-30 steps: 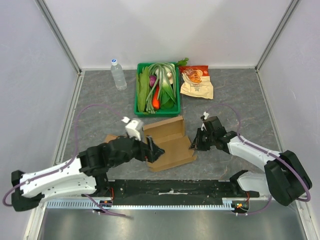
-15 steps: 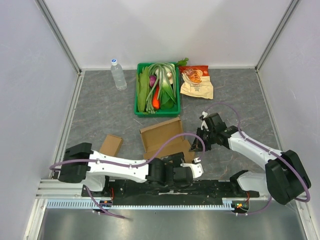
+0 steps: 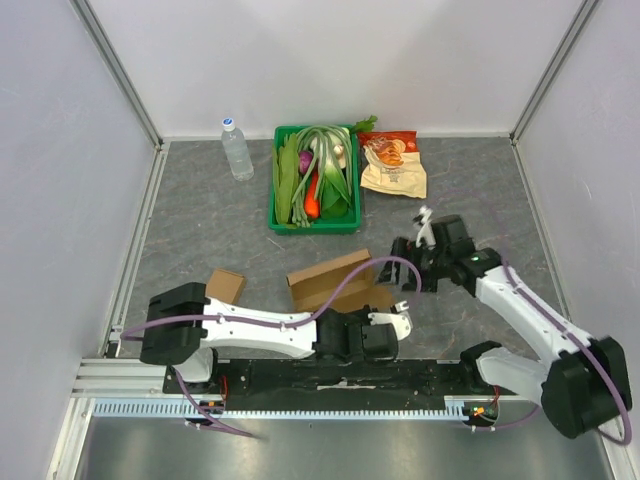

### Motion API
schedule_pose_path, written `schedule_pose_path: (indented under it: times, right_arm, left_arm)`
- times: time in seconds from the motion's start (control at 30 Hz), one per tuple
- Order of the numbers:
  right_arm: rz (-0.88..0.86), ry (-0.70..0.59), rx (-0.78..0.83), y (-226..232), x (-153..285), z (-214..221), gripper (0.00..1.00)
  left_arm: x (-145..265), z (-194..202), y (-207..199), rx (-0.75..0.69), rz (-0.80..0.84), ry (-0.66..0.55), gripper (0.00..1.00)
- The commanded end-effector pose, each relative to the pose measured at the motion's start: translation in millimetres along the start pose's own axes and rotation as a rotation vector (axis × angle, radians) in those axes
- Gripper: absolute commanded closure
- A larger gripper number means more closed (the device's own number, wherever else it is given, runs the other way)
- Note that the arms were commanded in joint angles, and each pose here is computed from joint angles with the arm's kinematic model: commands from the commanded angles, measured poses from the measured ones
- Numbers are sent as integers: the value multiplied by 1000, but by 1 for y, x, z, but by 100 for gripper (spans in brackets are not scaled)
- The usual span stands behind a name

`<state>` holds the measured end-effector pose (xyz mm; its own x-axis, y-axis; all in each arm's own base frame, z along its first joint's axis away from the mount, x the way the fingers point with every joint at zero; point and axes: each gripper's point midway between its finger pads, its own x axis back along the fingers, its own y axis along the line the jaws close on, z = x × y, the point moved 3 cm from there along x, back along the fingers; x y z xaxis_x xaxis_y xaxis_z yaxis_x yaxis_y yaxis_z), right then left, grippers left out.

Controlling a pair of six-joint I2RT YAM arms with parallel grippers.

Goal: Fold the paper box

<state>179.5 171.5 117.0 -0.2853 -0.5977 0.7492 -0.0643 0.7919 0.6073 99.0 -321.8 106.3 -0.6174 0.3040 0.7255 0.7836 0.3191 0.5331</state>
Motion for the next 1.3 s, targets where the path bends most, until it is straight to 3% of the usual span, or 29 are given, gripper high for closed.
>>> schedule_pose_path:
  times: [0.0, 0.1, 0.27, 0.43, 0.57, 0.63, 0.67, 0.73, 0.77, 0.83, 0.97, 1.13, 1.23, 1.27]
  right_arm:
    - [15, -322, 118, 8, 67, -68, 2]
    - [173, -475, 107, -18, 106, -101, 2]
    - [437, -547, 162, -41, 144, -120, 2]
    - [265, -533, 295, -11, 134, -108, 2]
    - [112, -569, 430, 19, 116, -79, 5]
    - [-19, -670, 533, 45, 123, -71, 6]
    - [-83, -627, 583, 50, 105, -54, 7]
    - [-177, -694, 662, 67, 106, -47, 8]
    - [-208, -670, 698, 68, 92, -33, 9]
    - [-171, -763, 729, 69, 97, -36, 8]
    - [-225, -759, 792, 88, 78, -22, 12]
    - [32, -763, 823, 89, 53, -26, 17]
    - [141, -757, 840, 98, 42, -25, 30]
    - [149, -764, 840, 106, 42, -24, 43]
  left_arm:
    - [37, -36, 11, 295, 157, -76, 92]
    - [51, -52, 30, 503, 222, -54, 98]
    - [81, -85, 73, 907, 234, -51, 98]
    - [77, -91, 134, 1389, 284, -72, 98]
    - [60, -68, 171, 1865, 80, 43, 98]
    - [44, -43, 176, 1922, -67, 167, 98]
    - [42, -43, 182, 1998, -123, 186, 98]
    - [32, -21, 176, 1988, -287, 326, 98]
    - [37, -27, 184, 2070, -334, 329, 98]
    - [38, -14, 189, 2062, -495, 407, 98]
    - [32, -7, 188, 2111, -549, 411, 98]
    - [32, -5, 198, 2133, -580, 374, 98]
    - [30, -1, 197, 2133, -590, 392, 98]
    - [30, -1, 197, 2132, -588, 394, 98]
